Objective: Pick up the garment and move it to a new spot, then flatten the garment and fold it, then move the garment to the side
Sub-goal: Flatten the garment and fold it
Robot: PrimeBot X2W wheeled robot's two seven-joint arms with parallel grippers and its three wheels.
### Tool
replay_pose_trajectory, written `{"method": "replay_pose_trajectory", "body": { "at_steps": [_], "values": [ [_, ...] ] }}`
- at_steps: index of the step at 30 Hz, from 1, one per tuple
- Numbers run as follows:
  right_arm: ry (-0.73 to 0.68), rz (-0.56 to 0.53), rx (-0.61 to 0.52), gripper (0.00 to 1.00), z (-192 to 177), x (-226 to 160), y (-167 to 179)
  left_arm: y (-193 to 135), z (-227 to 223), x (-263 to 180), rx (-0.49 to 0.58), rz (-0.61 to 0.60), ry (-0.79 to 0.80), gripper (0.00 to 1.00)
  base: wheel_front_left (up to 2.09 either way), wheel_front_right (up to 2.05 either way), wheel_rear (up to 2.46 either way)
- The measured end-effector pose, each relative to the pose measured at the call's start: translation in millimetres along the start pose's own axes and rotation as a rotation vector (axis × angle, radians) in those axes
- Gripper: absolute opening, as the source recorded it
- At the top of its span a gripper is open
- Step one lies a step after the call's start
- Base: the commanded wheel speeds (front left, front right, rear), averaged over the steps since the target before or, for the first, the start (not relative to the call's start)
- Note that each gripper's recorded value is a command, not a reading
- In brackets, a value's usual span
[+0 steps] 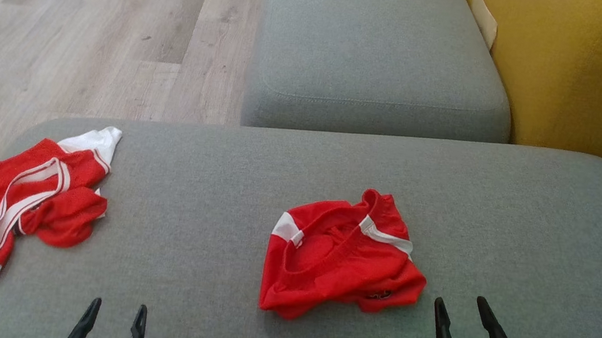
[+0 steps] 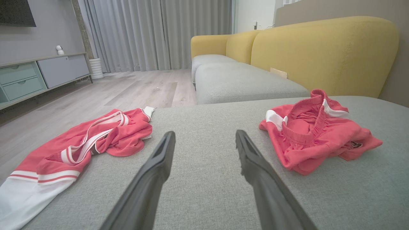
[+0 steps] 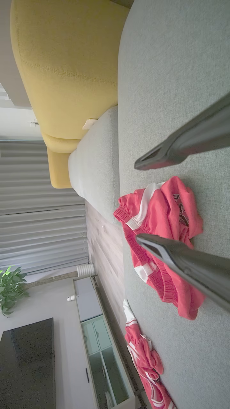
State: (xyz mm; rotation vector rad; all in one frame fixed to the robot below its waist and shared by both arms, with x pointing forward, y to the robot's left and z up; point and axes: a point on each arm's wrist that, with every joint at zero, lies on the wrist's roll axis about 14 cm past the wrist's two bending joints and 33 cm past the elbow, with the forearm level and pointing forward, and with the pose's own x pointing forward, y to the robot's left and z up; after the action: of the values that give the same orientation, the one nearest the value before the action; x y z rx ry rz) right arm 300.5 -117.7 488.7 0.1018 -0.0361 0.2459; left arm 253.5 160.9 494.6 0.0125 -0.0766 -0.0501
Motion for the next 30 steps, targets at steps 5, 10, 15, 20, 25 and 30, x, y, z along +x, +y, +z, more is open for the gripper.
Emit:
{"method": "replay_pose_trajectory", "body": {
  "at_steps": [5,10,15,20,25,30],
  "values": [
    [-0.001,0.001,-0.009,1.00,0.2,-0.9,0.3,-1.9,0.3,0.2,0.001,-0.007,-0.002,1.00,0.00,0.00,0.00],
    [-0.001,-0.005,-0.008,1.00,0.0,-1.9,-1.2,-3.3,-3.4,0.4,0.002,-0.013,0.011,1.00,0.00,0.00,0.00],
    [0.003,-0.012,-0.005,1.00,-1.3,-3.1,-3.1,-7.3,-6.1,1.7,0.001,-0.027,0.021,1.00,0.00,0.00,0.00],
    [0.003,-0.021,-0.010,1.00,-1.3,-4.1,-5.6,-10.7,-9.5,3.3,0.001,-0.039,0.035,1.00,0.00,0.00,0.00],
    [0.018,-0.038,-0.009,1.00,-5.4,-6.0,-9.9,-29.0,-14.6,13.5,-0.006,-0.108,0.056,1.00,0.00,0.00,0.00],
    [0.033,-0.060,-0.012,1.00,-8.7,-4.5,-16.3,-69.2,-8.4,47.0,-0.016,-0.261,0.039,1.00,0.00,0.00,0.00]
  ]
}}
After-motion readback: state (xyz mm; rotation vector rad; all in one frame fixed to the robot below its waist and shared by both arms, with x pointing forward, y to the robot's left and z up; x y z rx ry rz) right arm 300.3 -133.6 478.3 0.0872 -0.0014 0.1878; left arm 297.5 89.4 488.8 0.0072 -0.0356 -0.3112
